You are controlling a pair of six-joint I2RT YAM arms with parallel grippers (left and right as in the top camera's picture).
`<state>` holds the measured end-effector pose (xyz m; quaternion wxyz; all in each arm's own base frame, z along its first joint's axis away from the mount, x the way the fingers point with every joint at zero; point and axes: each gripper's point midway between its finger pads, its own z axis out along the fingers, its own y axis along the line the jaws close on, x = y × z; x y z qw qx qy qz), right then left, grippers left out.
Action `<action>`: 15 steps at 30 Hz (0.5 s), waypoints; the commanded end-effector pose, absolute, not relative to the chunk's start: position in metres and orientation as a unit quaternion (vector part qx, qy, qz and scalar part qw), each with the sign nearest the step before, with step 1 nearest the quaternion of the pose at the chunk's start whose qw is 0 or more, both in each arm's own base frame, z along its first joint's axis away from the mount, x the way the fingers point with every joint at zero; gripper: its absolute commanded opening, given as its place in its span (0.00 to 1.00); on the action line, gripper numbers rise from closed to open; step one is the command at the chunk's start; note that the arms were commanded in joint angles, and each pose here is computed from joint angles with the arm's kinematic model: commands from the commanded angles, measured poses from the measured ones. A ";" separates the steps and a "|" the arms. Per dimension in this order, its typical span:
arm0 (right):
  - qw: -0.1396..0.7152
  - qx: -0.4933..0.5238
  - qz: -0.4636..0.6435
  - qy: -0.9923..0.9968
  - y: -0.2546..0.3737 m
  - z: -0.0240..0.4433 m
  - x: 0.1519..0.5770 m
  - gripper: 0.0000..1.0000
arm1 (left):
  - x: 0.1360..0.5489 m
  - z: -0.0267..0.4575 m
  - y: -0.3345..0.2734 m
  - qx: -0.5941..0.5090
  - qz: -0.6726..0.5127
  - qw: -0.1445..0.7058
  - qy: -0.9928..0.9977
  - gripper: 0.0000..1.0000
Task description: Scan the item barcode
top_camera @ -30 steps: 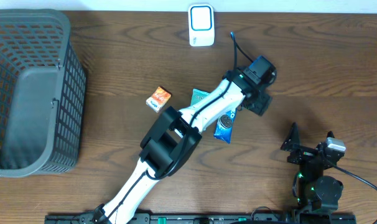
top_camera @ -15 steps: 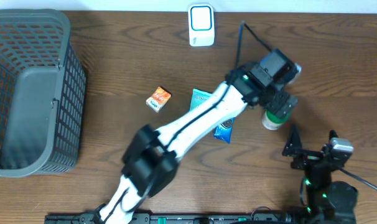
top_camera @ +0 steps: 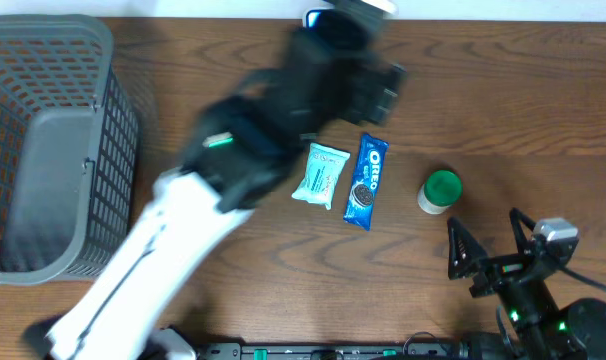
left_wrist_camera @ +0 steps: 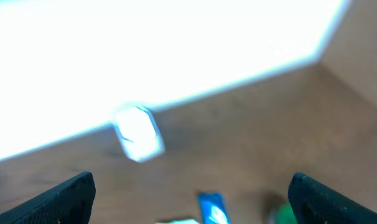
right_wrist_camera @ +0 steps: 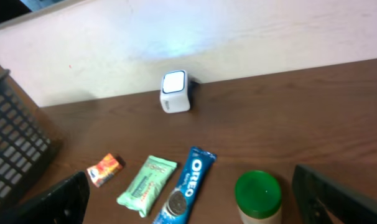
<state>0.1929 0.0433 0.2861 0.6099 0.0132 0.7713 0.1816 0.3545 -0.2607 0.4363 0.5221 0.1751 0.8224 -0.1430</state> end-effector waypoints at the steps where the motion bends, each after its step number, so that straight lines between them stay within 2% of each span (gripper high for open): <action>1: 0.578 0.068 0.199 0.788 0.037 0.279 0.210 0.99 | 0.335 0.505 -0.187 0.126 -0.104 0.605 0.779 0.98; 7: 0.433 0.178 0.183 0.864 0.020 0.240 0.265 0.99 | 0.282 0.588 -0.100 0.065 -0.045 0.714 0.696 0.98; 10: 0.338 0.253 0.122 0.898 -0.002 0.232 0.284 0.99 | 0.253 0.627 -0.060 0.017 -0.006 0.763 0.646 0.98; 12: 0.275 0.267 0.091 0.919 -0.009 0.235 0.292 0.99 | 0.235 0.647 -0.037 -0.026 -0.001 0.787 0.616 0.98; 15: 0.193 0.268 0.104 0.938 0.001 0.241 0.301 0.99 | 0.216 0.659 -0.021 -0.050 -0.006 0.802 0.595 0.98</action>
